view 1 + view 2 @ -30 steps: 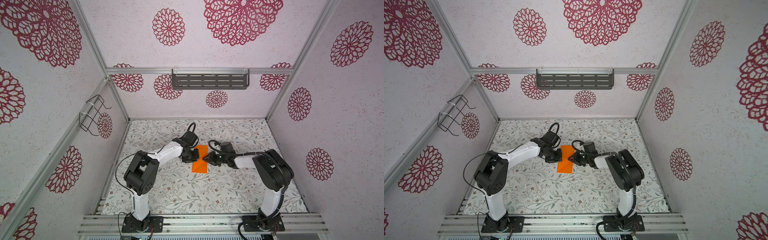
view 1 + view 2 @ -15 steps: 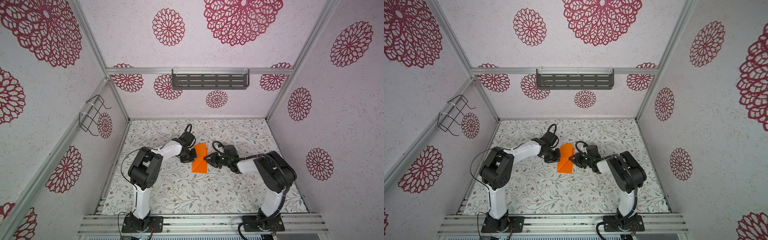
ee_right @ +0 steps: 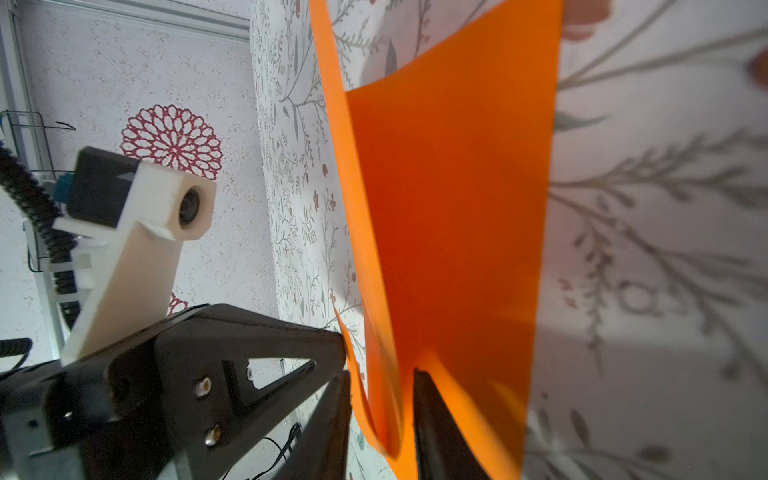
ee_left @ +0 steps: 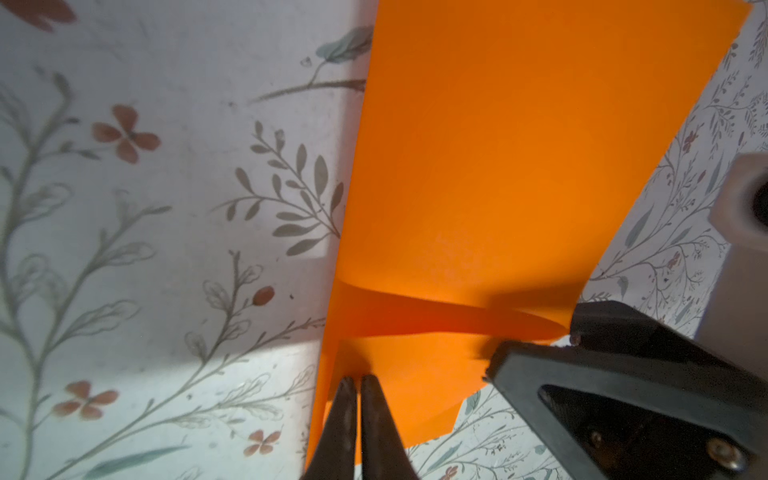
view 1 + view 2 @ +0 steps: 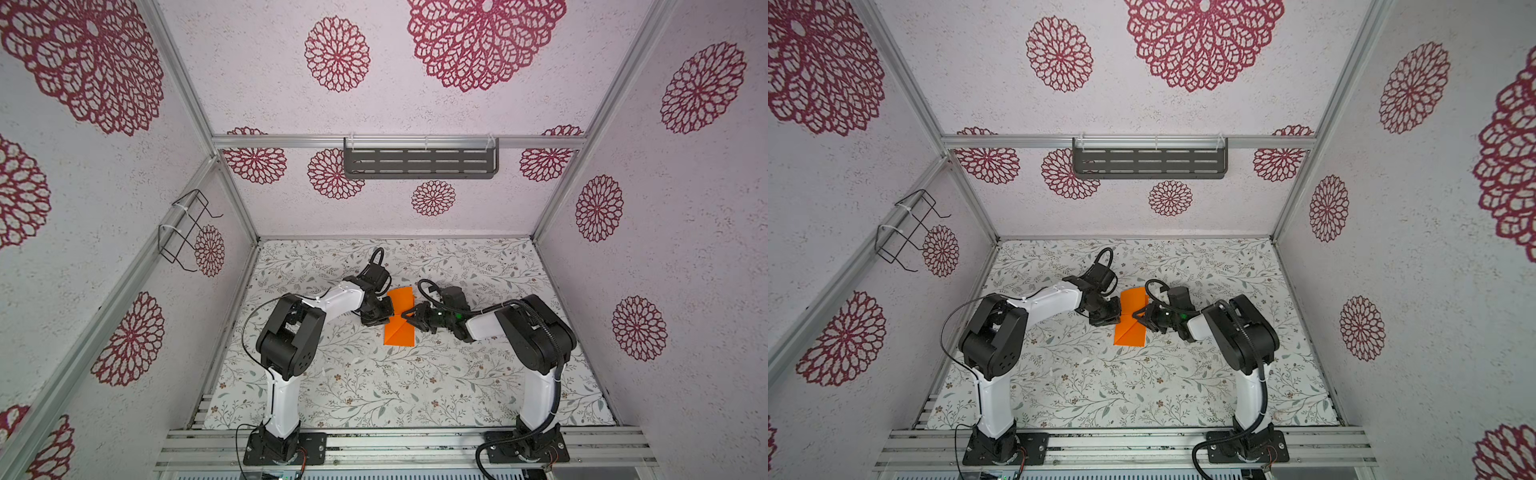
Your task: Fold a paper plane with a square sheet of paper (pick it up from the middle)
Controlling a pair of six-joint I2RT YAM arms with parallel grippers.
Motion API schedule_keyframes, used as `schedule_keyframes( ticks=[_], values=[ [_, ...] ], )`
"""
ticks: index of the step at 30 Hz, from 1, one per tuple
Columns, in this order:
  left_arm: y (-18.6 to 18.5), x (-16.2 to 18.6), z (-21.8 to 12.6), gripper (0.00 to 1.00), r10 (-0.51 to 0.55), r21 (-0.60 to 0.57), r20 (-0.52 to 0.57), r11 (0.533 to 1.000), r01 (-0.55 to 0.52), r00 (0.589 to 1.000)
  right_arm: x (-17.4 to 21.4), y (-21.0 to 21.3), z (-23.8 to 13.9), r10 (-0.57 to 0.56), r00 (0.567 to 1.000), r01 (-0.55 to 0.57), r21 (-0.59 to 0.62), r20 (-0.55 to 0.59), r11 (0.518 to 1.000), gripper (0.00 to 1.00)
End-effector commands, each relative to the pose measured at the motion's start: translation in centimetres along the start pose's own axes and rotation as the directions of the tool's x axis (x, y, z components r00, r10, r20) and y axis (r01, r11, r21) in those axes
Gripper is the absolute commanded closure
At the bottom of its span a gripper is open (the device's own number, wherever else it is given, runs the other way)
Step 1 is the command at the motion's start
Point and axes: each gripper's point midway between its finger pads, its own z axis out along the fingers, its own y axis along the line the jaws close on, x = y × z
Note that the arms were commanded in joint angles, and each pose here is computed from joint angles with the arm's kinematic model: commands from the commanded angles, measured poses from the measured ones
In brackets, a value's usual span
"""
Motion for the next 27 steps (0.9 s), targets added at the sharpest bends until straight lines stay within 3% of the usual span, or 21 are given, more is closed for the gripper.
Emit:
schedule_keyframes(
  ticks=[1, 4, 6, 10, 15, 17, 21, 25, 27],
  values=[
    [0.7, -0.1, 0.1, 0.91, -0.012, -0.008, 0.005, 1.000, 0.012, 1.000, -0.3, 2.5, 0.7, -0.055, 0.998, 0.055, -0.088, 0.001, 0.995, 0.78],
    [0.8, -0.2, -0.5, 0.91, -0.023, 0.012, 0.014, 1.000, 0.023, 1.000, -0.6, 2.7, 0.8, -0.057, 0.998, 0.058, -0.098, 0.015, 0.993, 0.92],
    [0.1, -1.0, -2.9, 0.89, -0.028, 0.067, 0.061, 0.997, 0.024, 0.998, -1.1, 3.4, 0.3, -0.080, 0.996, 0.084, -0.115, 0.042, 0.990, 0.96],
    [-0.3, -1.8, -6.1, 0.68, -0.093, 0.222, 0.106, 0.973, 0.067, 0.990, -2.7, 6.4, -1.6, -0.136, 0.984, 0.155, -0.172, 0.115, 0.973, 1.00],
    [-2.4, -2.2, -10.0, 0.29, -0.155, 0.473, 0.148, 0.878, 0.068, 0.977, -3.6, 10.8, -3.5, -0.188, 0.972, 0.219, -0.249, 0.140, 0.944, 1.00],
    [-3.2, -2.1, -11.2, 0.19, -0.156, 0.537, 0.166, 0.843, 0.044, 0.974, -3.6, 12.3, -4.1, -0.193, 0.971, 0.226, -0.282, 0.138, 0.932, 1.00],
    [-4.6, -2.0, -12.9, 0.07, -0.160, 0.634, 0.168, 0.773, 0.018, 0.973, -3.6, 15.5, -5.5, -0.194, 0.972, 0.230, -0.365, 0.132, 0.902, 1.00],
    [-6.5, -2.2, -14.1, 0.03, -0.196, 0.730, 0.123, 0.682, 0.045, 0.973, -3.5, 17.7, -6.6, -0.182, 0.976, 0.215, -0.443, 0.117, 0.870, 0.99],
    [-6.9, -2.3, -14.5, 0.00, -0.196, 0.745, 0.126, 0.667, 0.038, 0.973, -3.4, 18.2, -6.8, -0.175, 0.978, 0.208, -0.463, 0.113, 0.862, 0.99]
  ],
)
